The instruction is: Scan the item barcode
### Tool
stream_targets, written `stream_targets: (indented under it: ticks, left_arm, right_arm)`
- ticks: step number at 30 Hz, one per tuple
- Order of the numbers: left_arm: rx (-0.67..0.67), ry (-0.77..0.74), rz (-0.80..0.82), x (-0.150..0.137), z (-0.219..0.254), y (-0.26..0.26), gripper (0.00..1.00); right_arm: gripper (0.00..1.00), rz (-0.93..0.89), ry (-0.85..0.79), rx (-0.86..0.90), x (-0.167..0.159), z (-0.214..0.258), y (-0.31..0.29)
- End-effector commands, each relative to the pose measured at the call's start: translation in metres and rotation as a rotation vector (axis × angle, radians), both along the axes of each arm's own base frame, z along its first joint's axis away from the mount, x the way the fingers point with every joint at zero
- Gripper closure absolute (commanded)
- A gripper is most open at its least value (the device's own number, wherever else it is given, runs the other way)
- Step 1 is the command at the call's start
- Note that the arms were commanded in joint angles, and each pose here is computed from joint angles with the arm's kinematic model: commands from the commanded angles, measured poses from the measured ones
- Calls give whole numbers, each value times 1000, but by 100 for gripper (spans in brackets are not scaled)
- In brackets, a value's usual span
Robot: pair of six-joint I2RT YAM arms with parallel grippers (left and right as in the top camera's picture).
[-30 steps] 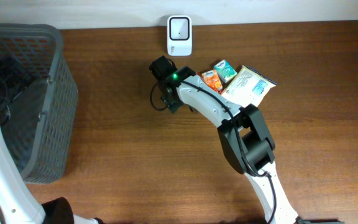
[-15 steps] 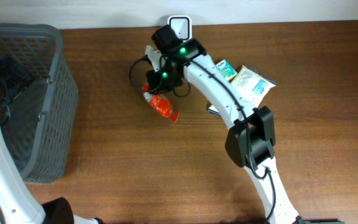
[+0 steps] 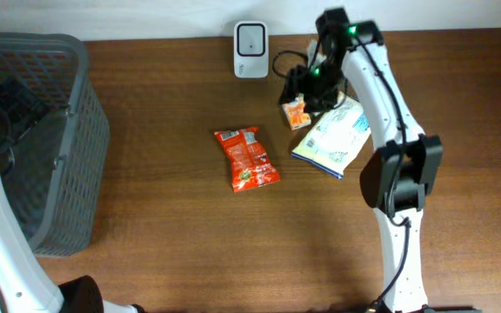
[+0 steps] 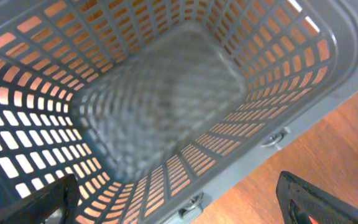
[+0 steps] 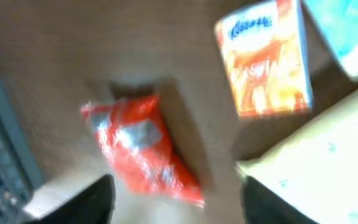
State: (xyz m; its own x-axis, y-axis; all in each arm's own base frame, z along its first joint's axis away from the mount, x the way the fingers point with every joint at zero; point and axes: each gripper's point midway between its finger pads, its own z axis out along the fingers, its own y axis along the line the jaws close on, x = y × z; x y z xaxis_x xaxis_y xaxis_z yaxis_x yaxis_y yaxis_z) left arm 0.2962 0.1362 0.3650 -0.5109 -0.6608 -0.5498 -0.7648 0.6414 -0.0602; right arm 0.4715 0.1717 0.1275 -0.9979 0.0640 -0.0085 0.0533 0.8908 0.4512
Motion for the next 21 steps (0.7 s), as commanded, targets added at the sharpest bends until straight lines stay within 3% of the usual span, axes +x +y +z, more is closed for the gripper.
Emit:
stream_targets:
  ticks: [1,4,7,8,9,10,11,12,15,17,20,21]
  left_arm:
    - [0,-11,14,-2,2,1,1]
    - [0,-11,14,-2,2,1,1]
    - [0,-11,14,-2,2,1,1]
    - [0,-11,14,-2,2,1,1]
    - [0,-11,14,-2,2,1,1]
    - [0,-11,14,-2,2,1,1]
    - [0,-11,14,-2,2,1,1]
    - [0,-11,14,-2,2,1,1]
    - [0,-11,14,-2,2,1,1]
    - [0,-11,14,-2,2,1,1]
    - [0,-11,14,-2,2,1,1]
    - [0,-11,14,-2,2,1,1]
  right_arm:
    - [69,187,-47,-73,-25,9,32]
    - [88,214,-11,-202,-42,-44,65]
    - [88,246,1,-209,-57,-99,92]
    - [82,258,-14,-204,-59,-119,98]
    - [69,258,-29,-200,-57,-127,99]
    - [66,252,-35,-196,-54,-123,98]
    - [59,238,-53,-190,-47,-107,94]
    - [43,224,-86,-179,-36,-82,88]
    - [15,202,-104,-177,-27,-24,67]
    - [1,267,-78,-187,-37,-24,59]
    - [1,358,-3,-139,-60,-60,72]
    - [1,357,25,-14,-66,-71,87]
